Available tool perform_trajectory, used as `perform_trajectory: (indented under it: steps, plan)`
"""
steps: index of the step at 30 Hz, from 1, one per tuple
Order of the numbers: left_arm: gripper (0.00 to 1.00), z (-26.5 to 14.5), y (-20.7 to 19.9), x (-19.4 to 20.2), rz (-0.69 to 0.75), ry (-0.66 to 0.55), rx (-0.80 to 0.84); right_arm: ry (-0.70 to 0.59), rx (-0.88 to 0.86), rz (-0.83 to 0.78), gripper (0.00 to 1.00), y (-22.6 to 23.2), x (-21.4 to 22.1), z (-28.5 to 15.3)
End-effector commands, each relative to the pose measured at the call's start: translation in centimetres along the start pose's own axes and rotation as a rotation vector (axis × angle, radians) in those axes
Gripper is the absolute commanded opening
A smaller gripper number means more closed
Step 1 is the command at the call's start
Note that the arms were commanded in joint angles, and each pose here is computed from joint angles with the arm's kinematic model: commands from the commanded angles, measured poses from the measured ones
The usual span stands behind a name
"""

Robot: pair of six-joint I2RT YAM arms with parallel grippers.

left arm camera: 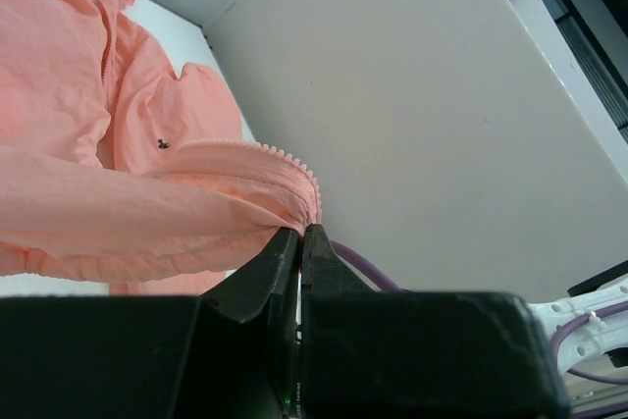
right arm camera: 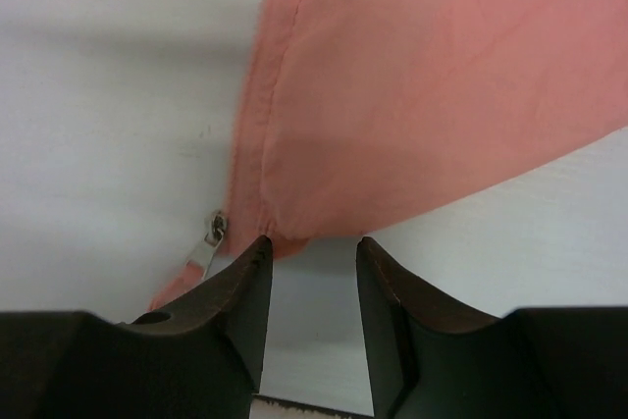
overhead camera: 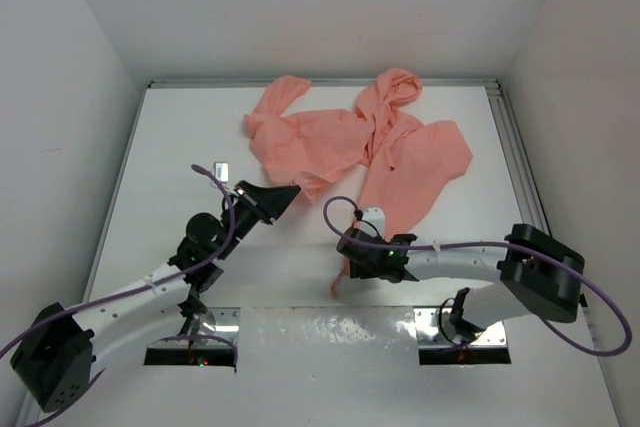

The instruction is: Zip up the jacket

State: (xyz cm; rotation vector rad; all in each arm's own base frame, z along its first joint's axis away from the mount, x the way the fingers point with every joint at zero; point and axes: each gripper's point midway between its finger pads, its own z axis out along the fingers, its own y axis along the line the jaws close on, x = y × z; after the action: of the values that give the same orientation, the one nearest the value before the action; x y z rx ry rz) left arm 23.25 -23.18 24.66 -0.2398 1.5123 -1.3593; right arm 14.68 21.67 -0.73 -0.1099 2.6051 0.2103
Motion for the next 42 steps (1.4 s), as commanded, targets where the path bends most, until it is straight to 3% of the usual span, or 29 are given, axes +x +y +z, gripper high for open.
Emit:
perform_trajectory:
  steps: [1,16,26,29,31,34,36,39,42]
  plan:
    - [0.00,-0.2,-0.8,-0.7,0.013,-0.022,0.032,-0.075,0.002,0.023,0.40,1.4,-2.2,0.2]
    - [0.00,0.1,-0.1,-0.3,0.024,-0.010,0.013,-0.088,-0.029,0.046,0.42,2.7,-3.2,-0.2]
    - [0.00,0.2,0.1,-0.3,0.037,-0.004,-0.001,-0.040,0.016,0.029,0.47,2.1,-1.4,1.8]
    - [0.00,0.2,0.2,-0.4,0.036,-0.009,-0.008,-0.011,0.055,0.026,0.37,1.4,-0.6,2.3]
    - [0.00,0.2,0.2,-0.3,0.040,-0.003,-0.013,-0.002,0.047,0.043,0.20,1.3,-0.2,2.5]
    - [0.00,0.1,0.6,-0.3,0.038,-0.009,-0.024,0.002,0.046,0.050,0.05,0.8,0.2,2.3]
    - [0.00,0.2,0.4,-0.3,0.038,-0.003,-0.024,-0.011,0.040,0.058,0.00,0.7,0.0,2.1]
    - [0.00,0.1,0.5,-0.2,0.029,-0.002,-0.021,-0.036,0.031,0.057,0.00,0.5,-0.8,1.5]
    - [0.00,0.4,0.1,-0.1,0.019,0.005,-0.007,-0.128,-0.094,0.082,0.00,2.5,-3.2,0.0]
